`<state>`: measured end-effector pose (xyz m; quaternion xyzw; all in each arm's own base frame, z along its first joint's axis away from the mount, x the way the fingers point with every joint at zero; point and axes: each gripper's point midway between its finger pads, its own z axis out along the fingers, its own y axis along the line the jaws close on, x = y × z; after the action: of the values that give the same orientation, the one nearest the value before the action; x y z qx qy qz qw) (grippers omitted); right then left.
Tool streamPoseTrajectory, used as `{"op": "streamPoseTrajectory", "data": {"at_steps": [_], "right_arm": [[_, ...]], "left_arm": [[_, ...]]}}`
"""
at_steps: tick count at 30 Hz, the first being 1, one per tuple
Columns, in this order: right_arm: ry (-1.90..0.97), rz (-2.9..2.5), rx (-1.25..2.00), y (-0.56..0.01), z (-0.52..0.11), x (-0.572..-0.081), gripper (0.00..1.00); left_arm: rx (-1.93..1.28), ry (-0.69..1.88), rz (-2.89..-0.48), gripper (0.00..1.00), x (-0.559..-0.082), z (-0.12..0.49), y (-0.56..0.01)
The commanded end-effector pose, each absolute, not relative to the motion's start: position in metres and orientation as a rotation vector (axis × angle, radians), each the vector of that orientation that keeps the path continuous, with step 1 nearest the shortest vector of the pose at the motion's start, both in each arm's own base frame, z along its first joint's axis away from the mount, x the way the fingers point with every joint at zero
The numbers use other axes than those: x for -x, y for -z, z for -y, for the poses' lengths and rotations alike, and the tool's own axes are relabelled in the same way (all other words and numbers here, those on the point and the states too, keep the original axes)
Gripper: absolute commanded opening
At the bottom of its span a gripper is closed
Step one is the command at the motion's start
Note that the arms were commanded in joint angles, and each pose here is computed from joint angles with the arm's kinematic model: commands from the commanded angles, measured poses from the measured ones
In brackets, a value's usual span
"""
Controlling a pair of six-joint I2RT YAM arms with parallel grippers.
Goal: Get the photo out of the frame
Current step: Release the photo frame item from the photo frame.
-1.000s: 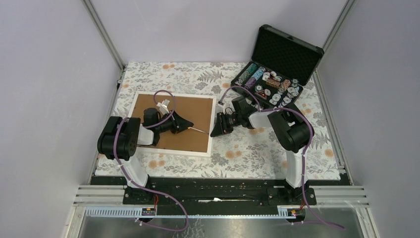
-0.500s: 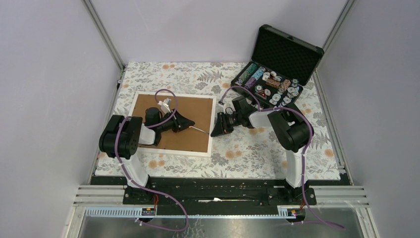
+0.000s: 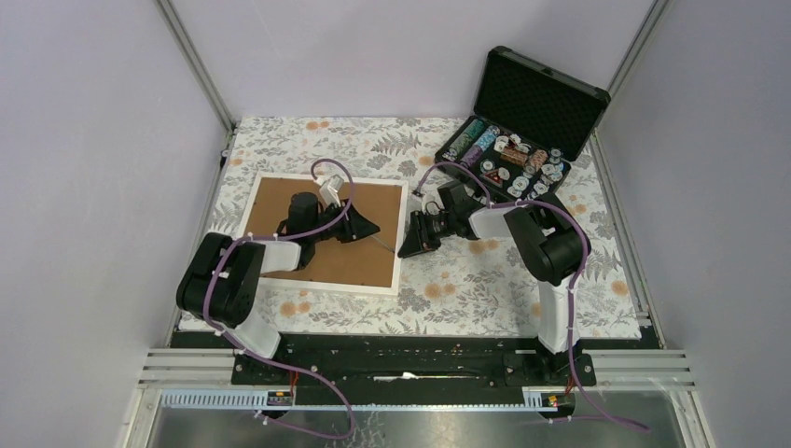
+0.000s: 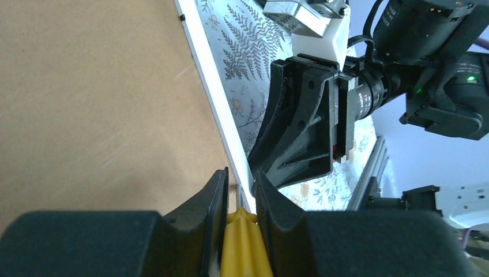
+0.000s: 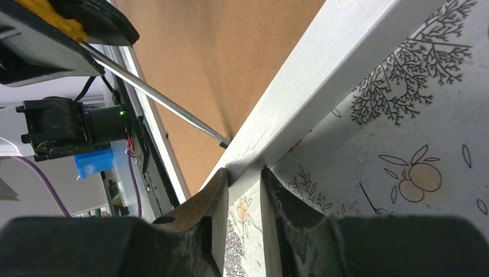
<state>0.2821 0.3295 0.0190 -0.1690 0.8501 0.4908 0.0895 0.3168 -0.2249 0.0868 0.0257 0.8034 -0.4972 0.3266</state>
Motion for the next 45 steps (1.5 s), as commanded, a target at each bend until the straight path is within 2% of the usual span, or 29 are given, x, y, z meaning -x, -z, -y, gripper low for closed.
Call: {"op": "streamPoseTrajectory", "data": {"at_steps": [1, 8, 17, 30, 45], "right_arm": [[-1.239, -2.574, 0.515, 0.023, -0.328, -0.293, 0.28], [-1.229, -2.591, 0.505, 0.028, -0.327, -0.294, 0.27], [-1.216, -2.598, 0.479, 0.029, -0.329, -0.299, 0.27], [-1.201, -2.591, 0.469, 0.027, -0.328, -0.302, 0.27], [-1.199, -2.602, 0.437, 0.030, -0.331, -0.308, 0.27]], "left_arm": [[-0.274, 1.567, -2.396, 0.00, -0.226, 0.269, -0.072], [-0.273, 1.504, -2.549, 0.00, -0.209, 0.273, -0.075], [-0.150, 1.514, -2.608, 0.00, -0.185, 0.302, -0.106], [-0.412, 1.591, -2.492, 0.00, -0.157, 0.365, -0.149], [-0.512, 1.523, -2.571, 0.00, -0.132, 0.403, -0.149]]}}
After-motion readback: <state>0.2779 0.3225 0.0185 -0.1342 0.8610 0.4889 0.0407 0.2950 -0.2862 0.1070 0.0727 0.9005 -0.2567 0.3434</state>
